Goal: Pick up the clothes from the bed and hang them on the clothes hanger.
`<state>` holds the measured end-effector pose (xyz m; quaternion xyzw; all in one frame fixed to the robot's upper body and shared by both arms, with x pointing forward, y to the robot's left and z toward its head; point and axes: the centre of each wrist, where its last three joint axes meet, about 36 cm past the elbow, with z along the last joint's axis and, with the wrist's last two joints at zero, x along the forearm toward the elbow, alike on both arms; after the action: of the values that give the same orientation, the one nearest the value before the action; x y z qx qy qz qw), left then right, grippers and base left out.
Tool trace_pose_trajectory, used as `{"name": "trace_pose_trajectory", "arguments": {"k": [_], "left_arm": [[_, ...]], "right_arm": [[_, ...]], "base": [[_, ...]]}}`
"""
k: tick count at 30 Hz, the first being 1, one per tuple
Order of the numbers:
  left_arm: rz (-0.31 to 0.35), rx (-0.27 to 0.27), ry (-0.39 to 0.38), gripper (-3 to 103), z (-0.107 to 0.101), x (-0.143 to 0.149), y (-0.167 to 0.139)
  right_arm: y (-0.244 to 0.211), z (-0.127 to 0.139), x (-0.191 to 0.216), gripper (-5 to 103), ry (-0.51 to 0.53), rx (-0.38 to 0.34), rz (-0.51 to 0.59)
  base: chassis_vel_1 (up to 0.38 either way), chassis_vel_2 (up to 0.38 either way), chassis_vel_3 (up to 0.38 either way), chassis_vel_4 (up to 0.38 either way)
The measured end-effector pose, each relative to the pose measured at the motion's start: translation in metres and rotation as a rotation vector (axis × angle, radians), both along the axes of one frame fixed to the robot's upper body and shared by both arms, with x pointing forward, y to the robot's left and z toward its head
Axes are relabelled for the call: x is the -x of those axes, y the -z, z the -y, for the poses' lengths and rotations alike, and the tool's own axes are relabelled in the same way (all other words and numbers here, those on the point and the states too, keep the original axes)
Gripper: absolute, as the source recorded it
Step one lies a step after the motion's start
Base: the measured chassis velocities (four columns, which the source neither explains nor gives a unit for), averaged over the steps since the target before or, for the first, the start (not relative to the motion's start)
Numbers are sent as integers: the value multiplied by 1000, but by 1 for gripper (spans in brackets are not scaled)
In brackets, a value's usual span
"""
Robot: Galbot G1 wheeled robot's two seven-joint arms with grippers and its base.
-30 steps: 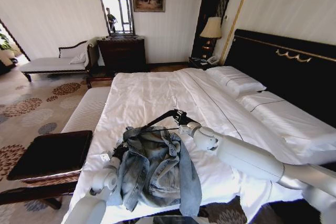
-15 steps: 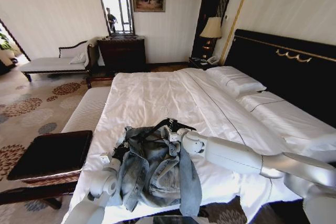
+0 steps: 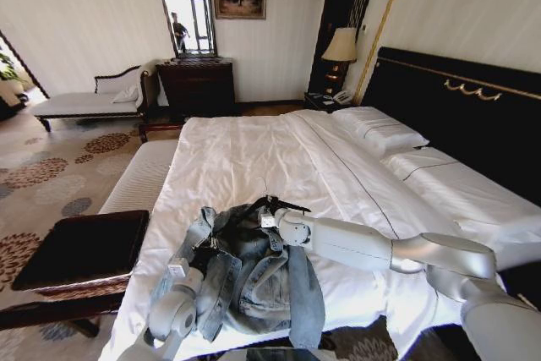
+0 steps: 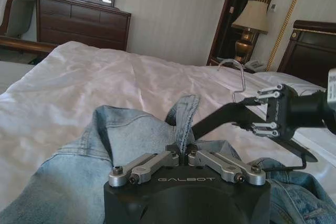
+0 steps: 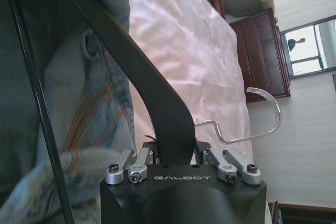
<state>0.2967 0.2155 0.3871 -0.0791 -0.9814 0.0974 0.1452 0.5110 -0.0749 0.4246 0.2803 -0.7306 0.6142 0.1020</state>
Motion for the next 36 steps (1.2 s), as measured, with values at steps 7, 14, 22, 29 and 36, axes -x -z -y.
{"name": "trace_pose_trajectory", "arguments": {"k": [7, 14, 22, 29, 36], "left_arm": [[-8, 0, 16, 2, 14, 0, 8], [-10, 7, 40, 2, 28, 8, 7], [-22, -9, 35, 2, 27, 8, 15], [-44, -2, 31, 2, 34, 2, 29], [-59, 3, 40, 2, 37, 7, 33]], "right_arm": [[-12, -20, 13, 35, -53, -45, -10], [8, -40, 6, 35, -55, -14, -15], [4, -64, 12, 35, -82, -53, -19], [-17, -69, 31, 35, -127, -119, -19], [-14, -62, 31, 35, -111, -122, -22]], "base": [[0, 0, 0, 0], [0, 0, 0, 0], [0, 0, 0, 0], [0, 0, 0, 0], [0, 0, 0, 0]]}}
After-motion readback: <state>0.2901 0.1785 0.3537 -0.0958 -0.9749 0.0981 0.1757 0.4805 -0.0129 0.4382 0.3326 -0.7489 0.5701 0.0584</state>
